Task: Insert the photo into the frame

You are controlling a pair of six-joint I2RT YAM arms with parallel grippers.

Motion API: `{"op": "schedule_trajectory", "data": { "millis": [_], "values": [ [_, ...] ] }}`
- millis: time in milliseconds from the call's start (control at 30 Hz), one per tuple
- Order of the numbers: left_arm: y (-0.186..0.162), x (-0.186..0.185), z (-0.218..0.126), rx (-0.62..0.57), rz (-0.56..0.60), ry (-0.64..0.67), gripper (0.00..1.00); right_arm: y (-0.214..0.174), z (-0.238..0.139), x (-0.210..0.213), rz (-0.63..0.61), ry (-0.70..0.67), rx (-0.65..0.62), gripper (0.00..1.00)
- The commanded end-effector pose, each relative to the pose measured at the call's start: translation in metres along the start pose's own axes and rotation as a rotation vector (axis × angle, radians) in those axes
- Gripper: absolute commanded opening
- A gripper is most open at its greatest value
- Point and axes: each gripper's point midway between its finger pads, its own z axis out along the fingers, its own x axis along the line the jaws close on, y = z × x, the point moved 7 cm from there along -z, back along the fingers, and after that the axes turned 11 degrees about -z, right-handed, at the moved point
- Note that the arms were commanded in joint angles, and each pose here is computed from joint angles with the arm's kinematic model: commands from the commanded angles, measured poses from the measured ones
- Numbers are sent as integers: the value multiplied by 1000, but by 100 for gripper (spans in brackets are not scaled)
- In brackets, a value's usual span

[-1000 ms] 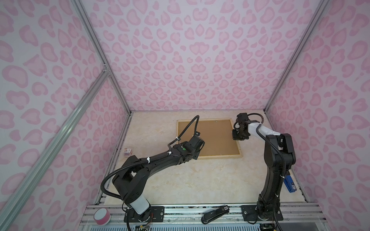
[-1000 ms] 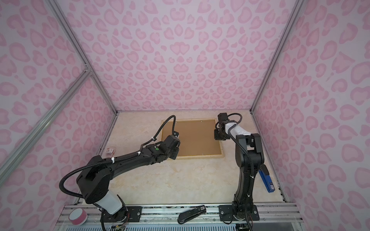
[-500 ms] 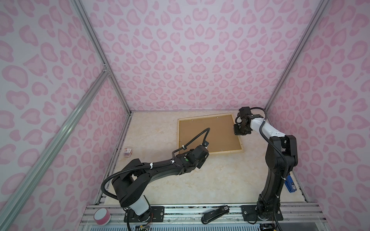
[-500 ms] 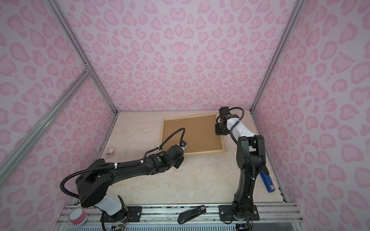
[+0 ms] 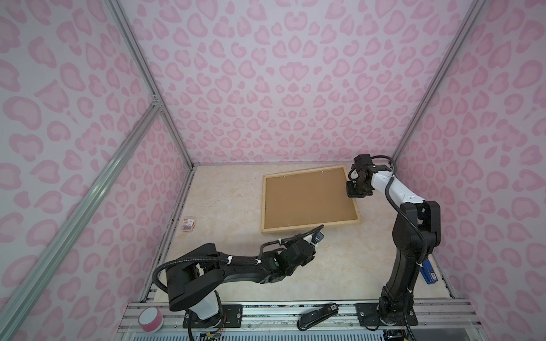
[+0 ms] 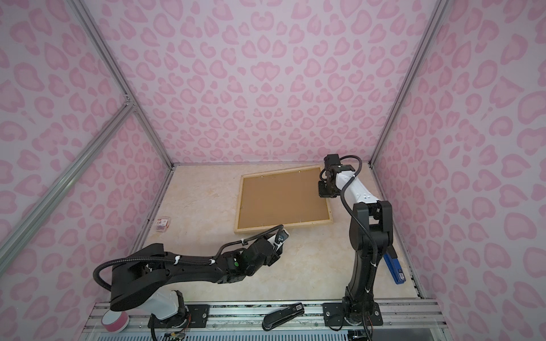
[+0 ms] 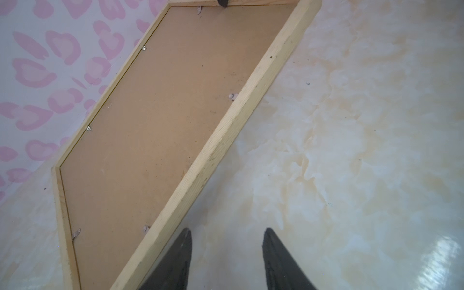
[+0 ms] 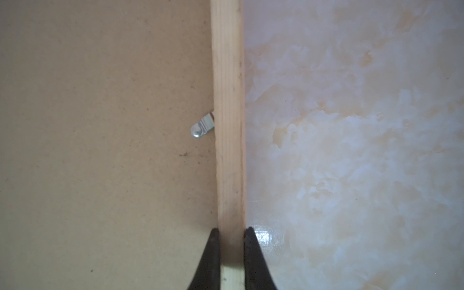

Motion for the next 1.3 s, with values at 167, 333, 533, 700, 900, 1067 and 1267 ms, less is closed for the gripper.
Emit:
{"op": "schedule_trajectory", "data": {
  "millis": [167, 333, 533, 700, 900, 1067, 1267],
  "values": [
    [20, -10, 19, -212, 64, 206, 47, 3, -19, 3, 25, 31, -20, 13],
    [19, -22, 33, -230, 137, 244, 47, 1, -26, 5, 23, 34, -20, 12],
    [12, -28, 49, -204, 229, 311, 47, 0, -33, 5, 21, 28, -24, 12],
    [5, -32, 58, -188, 274, 339, 46, -3, -33, 6, 19, 31, -20, 12],
    [-2, -36, 69, -164, 367, 359, 44, -4, -37, 6, 13, 32, -24, 11],
    [-3, -40, 74, -177, 420, 367, 42, -6, -40, 6, 11, 31, -25, 11],
    [2, -37, 81, -196, 444, 396, 37, -9, -39, 7, 10, 33, -22, 11]
  ]
}}
